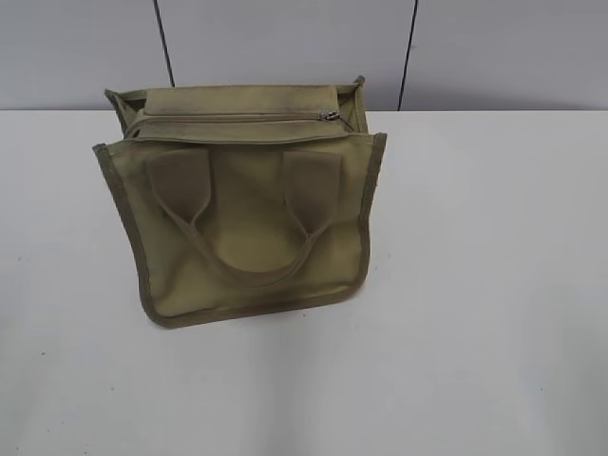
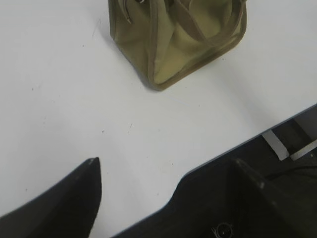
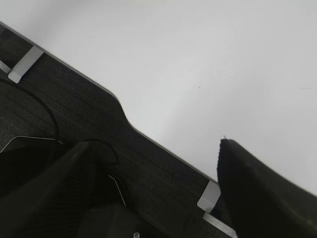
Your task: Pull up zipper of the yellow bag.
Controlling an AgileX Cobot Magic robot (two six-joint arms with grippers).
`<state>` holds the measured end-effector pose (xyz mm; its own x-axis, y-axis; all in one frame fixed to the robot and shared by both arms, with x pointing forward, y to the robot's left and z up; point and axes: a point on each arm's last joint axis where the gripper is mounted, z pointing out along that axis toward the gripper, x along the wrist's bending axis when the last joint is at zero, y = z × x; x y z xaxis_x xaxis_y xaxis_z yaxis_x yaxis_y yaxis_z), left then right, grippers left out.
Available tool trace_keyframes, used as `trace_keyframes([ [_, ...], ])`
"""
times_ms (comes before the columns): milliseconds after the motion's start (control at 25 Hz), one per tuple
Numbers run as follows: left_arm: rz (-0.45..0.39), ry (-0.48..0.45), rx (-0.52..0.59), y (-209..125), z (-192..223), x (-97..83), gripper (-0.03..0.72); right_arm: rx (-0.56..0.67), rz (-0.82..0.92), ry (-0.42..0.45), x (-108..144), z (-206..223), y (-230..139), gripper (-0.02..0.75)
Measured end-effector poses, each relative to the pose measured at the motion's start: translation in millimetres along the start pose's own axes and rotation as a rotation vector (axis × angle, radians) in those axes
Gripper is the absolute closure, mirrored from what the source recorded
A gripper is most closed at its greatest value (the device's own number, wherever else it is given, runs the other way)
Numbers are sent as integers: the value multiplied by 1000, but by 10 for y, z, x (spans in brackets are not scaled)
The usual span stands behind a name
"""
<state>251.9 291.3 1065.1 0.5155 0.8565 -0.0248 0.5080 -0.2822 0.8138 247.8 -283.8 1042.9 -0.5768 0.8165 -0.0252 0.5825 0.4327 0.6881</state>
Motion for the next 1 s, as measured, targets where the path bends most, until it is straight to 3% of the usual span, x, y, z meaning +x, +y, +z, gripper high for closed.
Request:
trace_keyframes([
  [200, 16, -13, -10, 6, 51, -11, 102, -61, 3, -13, -16, 65, 36, 166],
  [640, 18, -15, -9, 1, 61, -12, 172, -55, 20, -15, -29, 117, 64, 260],
  [1000, -9, 20, -15, -2, 55, -5, 187, -72, 33, -22, -26, 101, 57, 268],
])
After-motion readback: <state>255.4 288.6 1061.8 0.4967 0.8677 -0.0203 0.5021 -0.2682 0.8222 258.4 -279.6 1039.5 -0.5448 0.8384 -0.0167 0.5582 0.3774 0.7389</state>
